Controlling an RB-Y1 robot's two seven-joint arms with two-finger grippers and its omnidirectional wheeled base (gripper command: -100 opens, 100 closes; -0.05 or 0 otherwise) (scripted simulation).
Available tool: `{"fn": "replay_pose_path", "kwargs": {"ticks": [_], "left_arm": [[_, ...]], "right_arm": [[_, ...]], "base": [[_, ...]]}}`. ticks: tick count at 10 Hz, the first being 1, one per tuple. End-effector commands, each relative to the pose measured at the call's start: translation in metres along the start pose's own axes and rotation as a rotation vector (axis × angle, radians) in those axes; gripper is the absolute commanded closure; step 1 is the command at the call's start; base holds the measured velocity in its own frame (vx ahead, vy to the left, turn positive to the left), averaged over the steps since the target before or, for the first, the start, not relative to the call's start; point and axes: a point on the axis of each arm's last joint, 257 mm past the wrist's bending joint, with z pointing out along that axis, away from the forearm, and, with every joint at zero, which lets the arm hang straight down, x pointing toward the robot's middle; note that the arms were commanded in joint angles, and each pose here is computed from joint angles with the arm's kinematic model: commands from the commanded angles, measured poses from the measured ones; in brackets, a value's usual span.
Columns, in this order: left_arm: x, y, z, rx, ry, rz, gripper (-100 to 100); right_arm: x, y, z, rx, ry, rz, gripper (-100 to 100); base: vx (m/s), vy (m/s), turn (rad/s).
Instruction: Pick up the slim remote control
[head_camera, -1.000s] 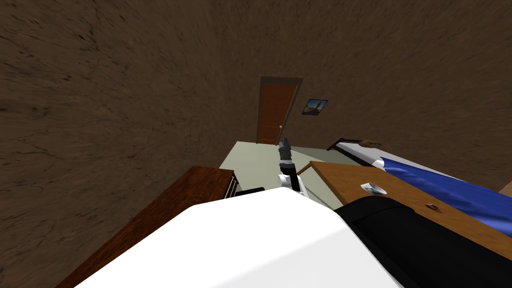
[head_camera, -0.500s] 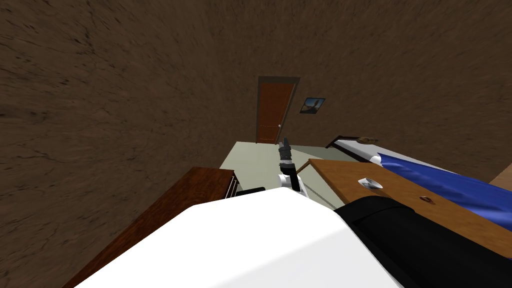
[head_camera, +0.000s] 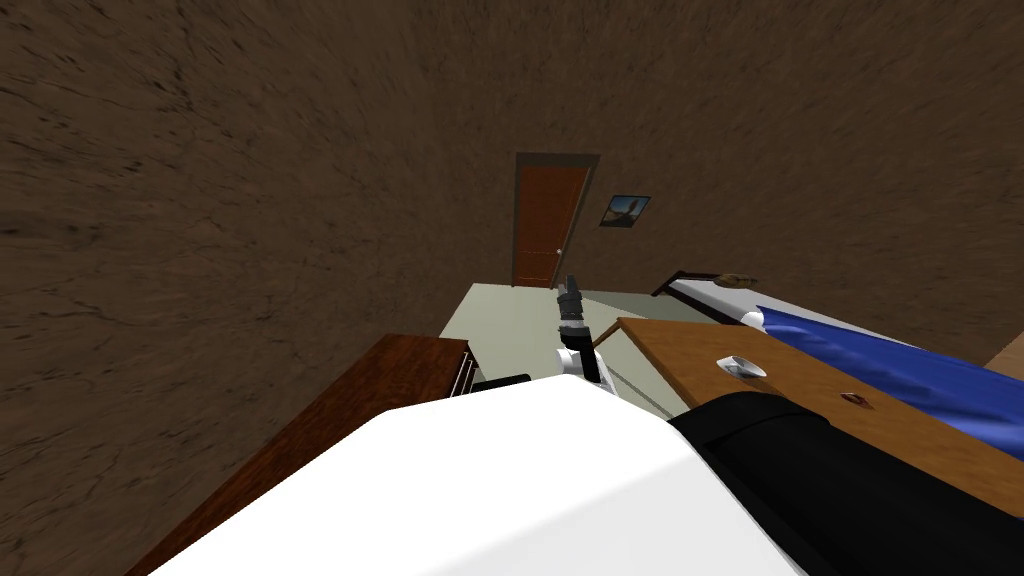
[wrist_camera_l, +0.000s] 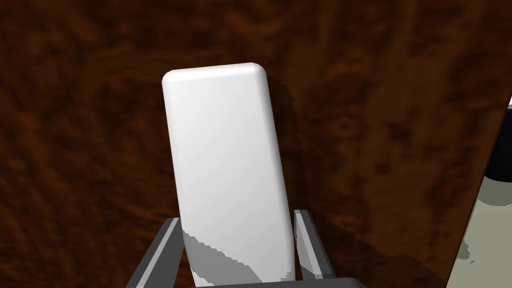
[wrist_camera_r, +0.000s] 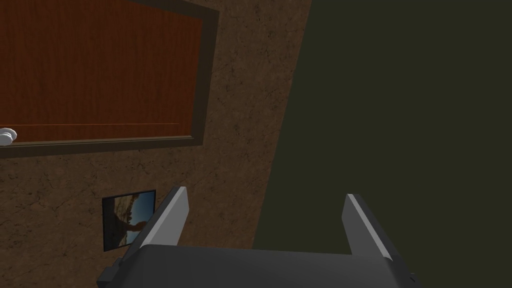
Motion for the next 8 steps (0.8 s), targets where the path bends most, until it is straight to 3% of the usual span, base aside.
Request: {"fn": "replay_pose_path", "kwargs": {"ticks": [1, 2, 3, 8], "left_arm": [[0.0, 0.0, 0.0, 0.0, 0.0, 0.0, 100], [0.0, 0.0, 0.0, 0.0, 0.0, 0.0, 0], [-0.002, -0.008, -0.005, -0.003, 0.005, 0.007, 100], [-0.011, -0.021, -0.014, -0.004, 0.008, 0.016, 100]], "right_arm": [[0.0, 0.0, 0.0, 0.0, 0.0, 0.0, 0], [0.0, 0.0, 0.0, 0.0, 0.0, 0.0, 0], [0.0, 0.0, 0.0, 0.0, 0.0, 0.0, 0], [0.0, 0.0, 0.0, 0.0, 0.0, 0.0, 0]], "base": [[0.0, 0.0, 0.0], [0.0, 0.0, 0.0], [0.022, -0.023, 0.116], [0.016, -0.016, 0.053]]}}
